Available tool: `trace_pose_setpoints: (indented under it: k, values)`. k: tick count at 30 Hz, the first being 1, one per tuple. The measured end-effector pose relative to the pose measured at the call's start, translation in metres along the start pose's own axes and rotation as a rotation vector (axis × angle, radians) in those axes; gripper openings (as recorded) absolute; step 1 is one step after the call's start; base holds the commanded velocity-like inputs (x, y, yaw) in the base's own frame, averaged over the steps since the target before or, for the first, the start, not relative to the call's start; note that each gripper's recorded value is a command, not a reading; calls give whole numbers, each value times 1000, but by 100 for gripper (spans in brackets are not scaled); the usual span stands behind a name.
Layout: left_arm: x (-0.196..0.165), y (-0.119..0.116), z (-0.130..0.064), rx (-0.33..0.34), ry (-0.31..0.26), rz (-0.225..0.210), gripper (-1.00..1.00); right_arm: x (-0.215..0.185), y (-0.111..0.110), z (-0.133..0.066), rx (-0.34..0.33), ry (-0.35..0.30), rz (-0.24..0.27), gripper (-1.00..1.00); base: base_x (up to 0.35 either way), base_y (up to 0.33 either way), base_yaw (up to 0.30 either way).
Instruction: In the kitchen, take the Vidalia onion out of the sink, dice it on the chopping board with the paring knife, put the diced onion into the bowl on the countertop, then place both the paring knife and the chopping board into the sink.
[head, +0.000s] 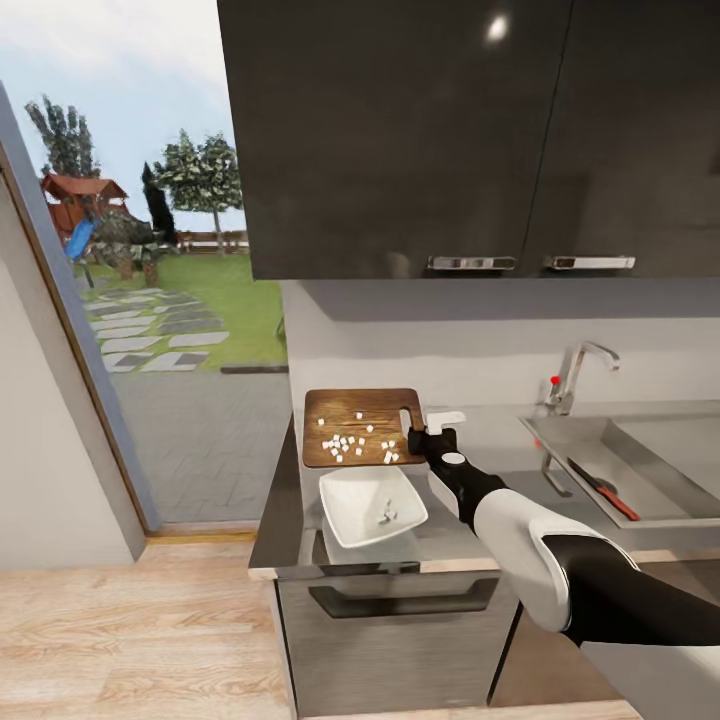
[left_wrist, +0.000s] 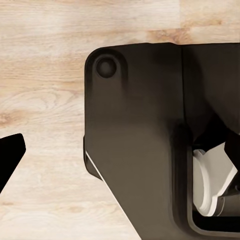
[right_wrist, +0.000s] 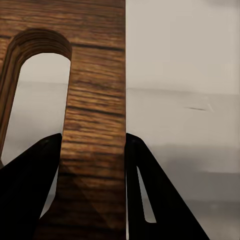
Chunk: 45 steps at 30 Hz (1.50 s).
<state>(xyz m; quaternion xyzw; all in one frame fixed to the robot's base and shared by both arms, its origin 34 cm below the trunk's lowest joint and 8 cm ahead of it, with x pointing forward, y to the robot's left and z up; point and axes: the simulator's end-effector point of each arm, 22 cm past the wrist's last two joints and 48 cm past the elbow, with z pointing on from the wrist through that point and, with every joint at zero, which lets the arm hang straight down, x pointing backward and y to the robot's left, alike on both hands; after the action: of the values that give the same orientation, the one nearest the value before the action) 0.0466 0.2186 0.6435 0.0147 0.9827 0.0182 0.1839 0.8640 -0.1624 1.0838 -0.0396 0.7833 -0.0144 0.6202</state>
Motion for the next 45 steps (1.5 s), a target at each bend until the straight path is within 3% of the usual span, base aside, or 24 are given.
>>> trace_pose_setpoints:
  k: [22, 45]
  values:
    - [1, -1, 23, 0, -1, 0, 100, 19, -13, 12, 19, -4, -4, -100, 0, 0, 0]
    - [2, -1, 22, 0, 0, 1, 100, 20, -15, 12, 22, -2, -6, -100, -16, -9, 0]
